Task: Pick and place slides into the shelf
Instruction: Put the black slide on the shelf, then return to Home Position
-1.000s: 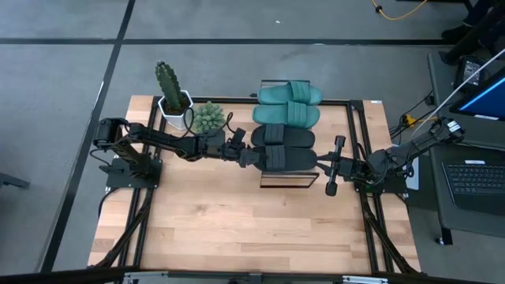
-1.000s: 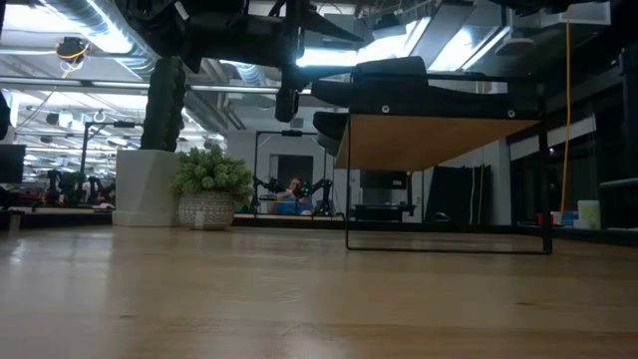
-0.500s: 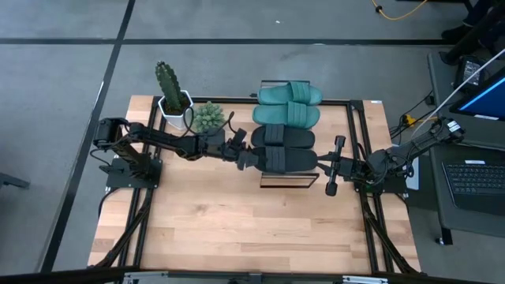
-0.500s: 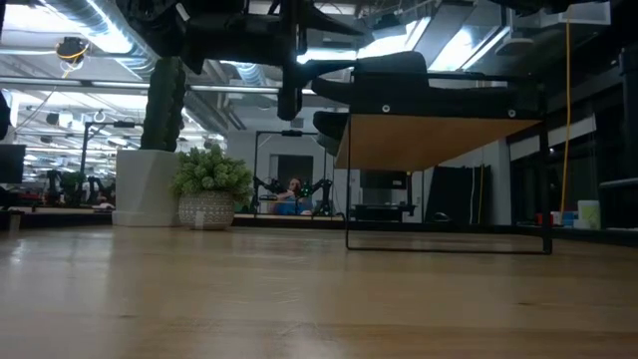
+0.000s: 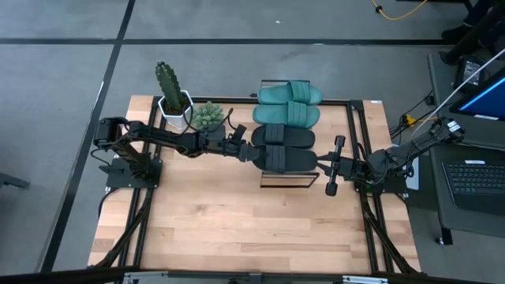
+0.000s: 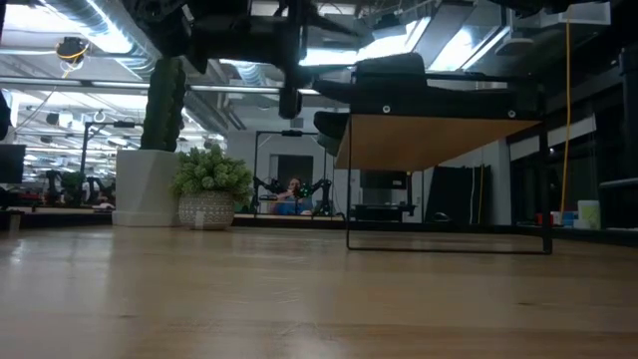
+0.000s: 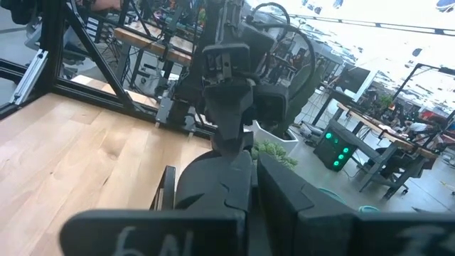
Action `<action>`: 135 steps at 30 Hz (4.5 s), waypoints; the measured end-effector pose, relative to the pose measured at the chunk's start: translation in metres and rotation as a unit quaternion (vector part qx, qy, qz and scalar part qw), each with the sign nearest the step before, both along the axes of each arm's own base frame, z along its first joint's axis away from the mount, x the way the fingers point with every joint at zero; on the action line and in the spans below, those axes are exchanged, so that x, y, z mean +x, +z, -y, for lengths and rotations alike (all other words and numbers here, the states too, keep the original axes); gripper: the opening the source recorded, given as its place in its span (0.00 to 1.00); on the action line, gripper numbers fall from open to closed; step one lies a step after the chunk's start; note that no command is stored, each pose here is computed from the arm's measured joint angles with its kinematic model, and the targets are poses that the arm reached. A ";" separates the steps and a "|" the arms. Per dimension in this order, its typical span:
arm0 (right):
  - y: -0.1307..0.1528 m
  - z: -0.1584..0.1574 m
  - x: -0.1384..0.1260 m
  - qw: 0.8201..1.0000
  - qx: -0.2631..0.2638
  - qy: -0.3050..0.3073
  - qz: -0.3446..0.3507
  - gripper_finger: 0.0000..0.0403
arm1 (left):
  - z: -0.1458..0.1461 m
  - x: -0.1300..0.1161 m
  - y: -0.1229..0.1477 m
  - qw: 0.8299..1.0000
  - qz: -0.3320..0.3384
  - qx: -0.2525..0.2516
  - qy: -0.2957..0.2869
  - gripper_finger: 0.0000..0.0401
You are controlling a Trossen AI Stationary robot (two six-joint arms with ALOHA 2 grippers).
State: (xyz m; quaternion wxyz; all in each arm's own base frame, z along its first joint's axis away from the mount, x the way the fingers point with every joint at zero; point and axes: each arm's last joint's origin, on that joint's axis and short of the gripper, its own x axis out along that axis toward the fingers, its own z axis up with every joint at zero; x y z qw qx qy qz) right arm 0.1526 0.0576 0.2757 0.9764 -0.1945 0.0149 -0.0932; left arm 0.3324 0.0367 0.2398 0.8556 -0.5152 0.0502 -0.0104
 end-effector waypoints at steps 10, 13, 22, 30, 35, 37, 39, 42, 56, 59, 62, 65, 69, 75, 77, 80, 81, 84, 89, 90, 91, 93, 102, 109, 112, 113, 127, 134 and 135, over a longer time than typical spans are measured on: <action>0.000 0.000 0.000 1.000 0.001 0.000 0.000 0.07 | -0.004 0.013 0.018 0.992 -0.114 0.046 -0.016 0.35; 0.000 0.000 0.000 1.000 0.001 0.000 0.000 0.07 | -0.003 0.014 0.020 0.990 -0.127 0.063 -0.008 0.35; -0.001 0.000 0.000 1.000 0.000 0.000 -0.004 0.07 | -0.005 0.015 0.025 0.987 -0.133 0.089 -0.008 0.35; -0.002 0.000 0.000 1.000 -0.001 0.000 -0.008 0.07 | -0.008 0.014 0.024 0.985 -0.143 0.101 -0.006 0.35; -0.003 0.000 0.000 1.000 -0.002 0.000 -0.012 0.07 | -0.007 0.011 0.029 0.985 -0.136 0.103 -0.004 0.35; -0.003 0.000 0.000 1.000 -0.001 0.000 -0.012 0.07 | -0.007 0.010 0.033 0.987 -0.125 0.106 -0.003 0.35; -0.003 0.000 0.000 1.000 -0.001 0.000 -0.014 0.07 | -0.007 0.007 0.036 0.986 -0.126 0.113 -0.006 0.35; -0.003 0.000 0.000 1.000 0.003 0.000 -0.014 0.07 | -0.007 0.007 0.038 0.986 -0.119 0.118 -0.006 0.35; -0.004 0.000 0.000 1.000 0.007 0.000 -0.017 0.07 | -0.004 -0.009 0.063 0.971 -0.078 0.223 -0.025 0.35; -0.005 0.000 0.000 1.000 0.016 -0.001 -0.018 0.07 | -0.002 -0.017 0.071 0.955 -0.071 0.287 -0.035 0.35; -0.005 0.000 0.000 1.000 0.015 -0.001 -0.019 0.07 | 0.000 -0.025 0.073 0.935 -0.092 0.341 -0.040 0.35; -0.005 0.000 0.000 1.000 0.016 -0.001 -0.019 0.07 | 0.002 -0.031 0.070 0.909 -0.123 0.395 -0.049 0.35; -0.005 0.000 0.000 1.000 0.016 -0.001 -0.019 0.07 | 0.007 -0.035 0.064 0.872 -0.164 0.456 -0.064 0.35; -0.005 0.000 0.000 0.999 0.045 -0.001 -0.013 0.07 | 0.019 -0.033 0.065 0.839 -0.184 0.512 -0.018 0.35; -0.005 0.000 0.000 0.998 0.054 -0.001 -0.011 0.07 | 0.021 -0.033 0.068 0.828 -0.181 0.530 -0.007 0.35; -0.005 0.000 0.000 0.998 0.061 -0.001 -0.010 0.07 | 0.021 -0.035 0.072 0.821 -0.169 0.546 -0.004 0.35; -0.004 0.000 0.000 0.998 0.069 -0.001 -0.009 0.07 | 0.021 -0.036 0.074 0.820 -0.166 0.548 -0.004 0.35; 0.001 0.002 -0.001 0.996 0.087 -0.006 -0.016 0.07 | 0.020 -0.041 0.076 0.819 -0.142 0.556 0.003 0.35; 0.015 0.003 -0.003 0.993 0.112 -0.008 -0.042 0.07 | 0.020 -0.067 0.062 0.820 -0.084 0.564 0.047 0.35; 0.018 0.003 -0.004 0.992 0.116 0.000 -0.047 0.07 | 0.020 -0.075 0.058 0.821 -0.075 0.564 0.057 0.35; 0.021 0.003 -0.005 0.992 0.118 0.008 -0.052 0.07 | 0.019 -0.085 0.053 0.821 -0.067 0.563 0.069 0.35; 0.029 0.003 -0.008 0.991 0.121 0.026 -0.051 0.07 | 0.017 -0.103 0.047 0.821 -0.051 0.561 0.093 0.35; 0.048 0.016 -0.036 0.991 0.121 0.056 -0.027 0.01 | 0.007 -0.172 0.039 0.819 -0.008 0.553 0.152 0.35; 0.049 0.028 -0.060 0.990 0.126 0.058 -0.020 0.04 | 0.005 -0.201 0.011 0.820 -0.007 0.546 0.170 0.35; 0.046 0.029 -0.063 0.990 0.125 0.059 -0.021 0.02 | 0.006 -0.207 -0.002 0.822 -0.006 0.542 0.174 0.35; 0.042 0.029 -0.063 0.990 0.124 0.060 -0.024 0.02 | 0.006 -0.209 -0.007 0.821 -0.003 0.542 0.176 0.35; -0.033 0.022 -0.053 0.982 0.155 0.103 -0.025 0.01 | 0.008 -0.217 -0.048 0.838 0.019 0.509 0.195 0.35; -0.059 0.021 -0.053 0.981 0.157 0.114 -0.009 0.03 | 0.008 -0.218 -0.058 0.842 0.007 0.506 0.188 0.35; -0.063 0.021 -0.053 0.981 0.159 0.114 -0.009 0.03 | 0.008 -0.218 -0.060 0.842 0.004 0.506 0.186 0.35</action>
